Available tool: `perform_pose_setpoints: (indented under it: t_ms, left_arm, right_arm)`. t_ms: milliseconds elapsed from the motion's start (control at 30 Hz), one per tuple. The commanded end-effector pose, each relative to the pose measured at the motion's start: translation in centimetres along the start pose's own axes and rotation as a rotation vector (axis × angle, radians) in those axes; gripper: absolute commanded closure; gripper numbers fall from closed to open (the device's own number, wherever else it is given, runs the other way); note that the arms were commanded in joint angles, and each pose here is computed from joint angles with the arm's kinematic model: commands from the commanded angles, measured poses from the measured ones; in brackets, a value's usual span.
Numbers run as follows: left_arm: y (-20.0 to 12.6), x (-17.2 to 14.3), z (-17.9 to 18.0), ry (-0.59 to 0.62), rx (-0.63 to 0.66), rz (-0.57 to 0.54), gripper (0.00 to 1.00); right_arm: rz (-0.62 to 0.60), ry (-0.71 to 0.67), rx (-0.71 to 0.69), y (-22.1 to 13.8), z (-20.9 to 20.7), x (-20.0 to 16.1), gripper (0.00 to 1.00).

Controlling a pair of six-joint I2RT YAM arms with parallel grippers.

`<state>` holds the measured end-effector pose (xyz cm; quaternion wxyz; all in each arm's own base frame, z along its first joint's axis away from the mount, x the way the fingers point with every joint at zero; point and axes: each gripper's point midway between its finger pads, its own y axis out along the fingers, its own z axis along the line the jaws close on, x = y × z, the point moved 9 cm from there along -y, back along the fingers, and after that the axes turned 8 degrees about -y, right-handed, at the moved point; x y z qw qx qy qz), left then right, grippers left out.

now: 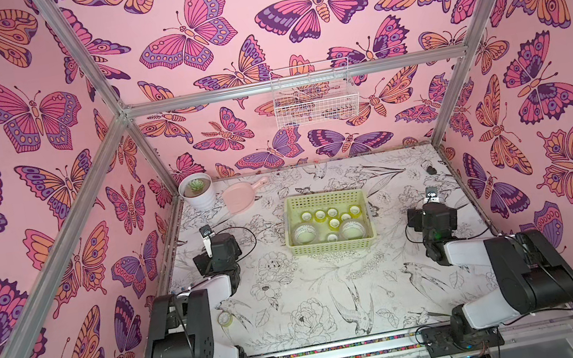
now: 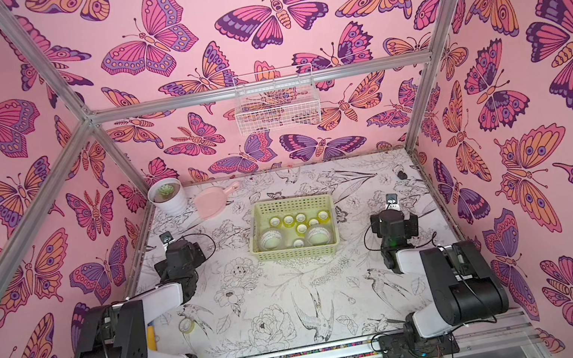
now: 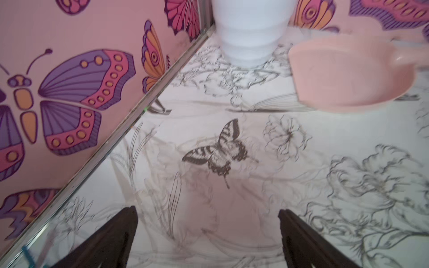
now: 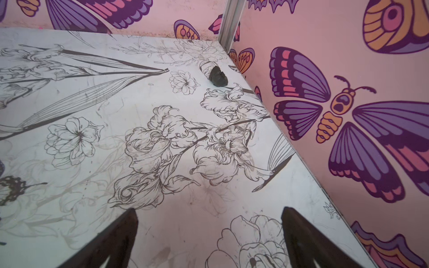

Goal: Put the transparent tape into the storage box
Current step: Reset both arms

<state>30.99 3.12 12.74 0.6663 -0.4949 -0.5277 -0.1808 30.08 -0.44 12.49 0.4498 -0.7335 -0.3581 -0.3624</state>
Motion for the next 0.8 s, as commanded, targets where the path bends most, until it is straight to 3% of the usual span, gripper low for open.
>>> perform_pose_setpoints:
  t_ms: [0, 67, 133, 233, 767]
  left_arm:
    - [-0.1, 0.5, -0.1, -0.021, -0.107, -0.082, 0.0]
    - [-0.4, 0.0, -0.2, -0.018, -0.163, -0.105, 0.0]
    - [-0.4, -0.7, -0.4, -0.009, -0.215, -0.129, 0.0]
    - [-0.3, -0.8, -0.4, -0.002, -0.212, -0.115, 0.0]
    - [-0.4, -0.9, -0.5, 0.007, -0.216, -0.118, 0.0]
  right_arm:
    - [-0.095, 0.093, 0.112, 0.3, -0.7, 0.6, 0.01]
    - [-0.151, 0.108, 0.105, 0.6, -0.7, 0.0, 0.01]
    - [-0.073, 0.093, 0.131, 0.6, -0.7, 0.2, 0.01]
    - [-0.125, 0.104, 0.122, 0.7, -0.7, 0.1, 0.01]
    - [-0.088, 0.102, 0.144, 0.8, -0.9, 0.2, 0.01]
